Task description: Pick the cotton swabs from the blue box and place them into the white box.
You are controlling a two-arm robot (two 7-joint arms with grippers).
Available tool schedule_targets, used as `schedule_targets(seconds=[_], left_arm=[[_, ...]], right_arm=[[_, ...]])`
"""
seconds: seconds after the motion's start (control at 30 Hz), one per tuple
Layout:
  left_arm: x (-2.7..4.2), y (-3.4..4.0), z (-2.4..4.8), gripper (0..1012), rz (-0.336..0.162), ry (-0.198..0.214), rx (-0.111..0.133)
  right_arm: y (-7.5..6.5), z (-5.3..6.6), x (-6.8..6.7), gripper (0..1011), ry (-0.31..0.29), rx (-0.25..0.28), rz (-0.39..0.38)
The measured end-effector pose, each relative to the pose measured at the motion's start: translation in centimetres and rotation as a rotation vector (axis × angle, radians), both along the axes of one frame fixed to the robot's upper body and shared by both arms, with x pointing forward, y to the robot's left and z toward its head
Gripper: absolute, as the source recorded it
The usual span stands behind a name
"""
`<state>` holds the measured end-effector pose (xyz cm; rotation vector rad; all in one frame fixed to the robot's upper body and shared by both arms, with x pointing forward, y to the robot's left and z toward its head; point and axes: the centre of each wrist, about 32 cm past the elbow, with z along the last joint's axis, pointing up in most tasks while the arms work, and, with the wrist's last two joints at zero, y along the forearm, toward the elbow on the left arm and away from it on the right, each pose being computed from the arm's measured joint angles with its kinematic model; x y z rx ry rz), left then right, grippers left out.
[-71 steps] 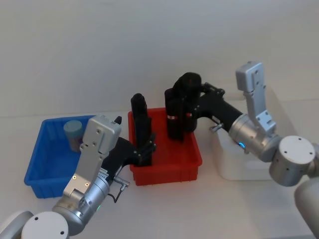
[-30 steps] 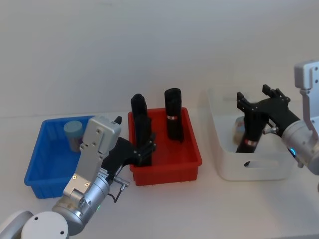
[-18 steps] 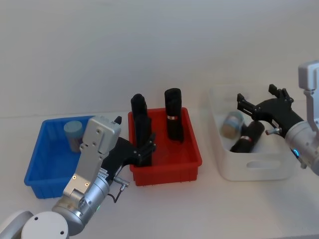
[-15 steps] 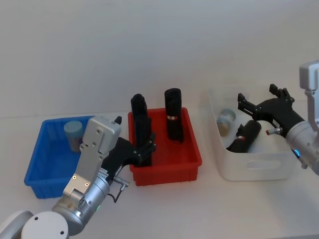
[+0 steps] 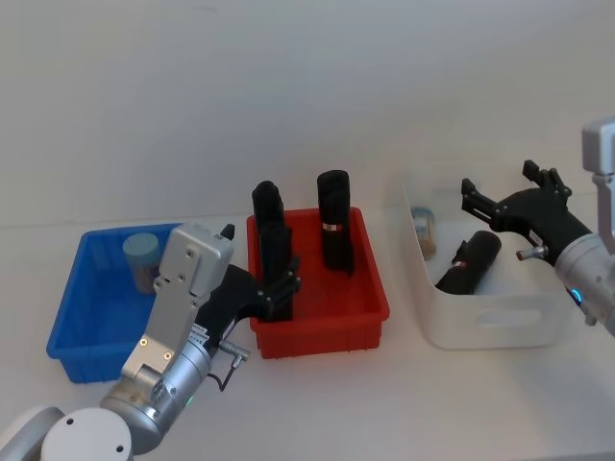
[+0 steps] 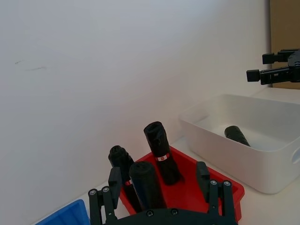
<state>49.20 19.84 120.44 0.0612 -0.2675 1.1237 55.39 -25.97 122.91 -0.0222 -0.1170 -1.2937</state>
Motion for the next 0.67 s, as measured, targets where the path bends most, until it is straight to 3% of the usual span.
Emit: schedule_targets(seconds=[0.67], left_arm=[[0.0,0.0,0.0,1004,0.0,0.0,0.0]], right_arm=[[-0.07,0.06,-0.1,1002,-0.005,-0.002,-0.001]])
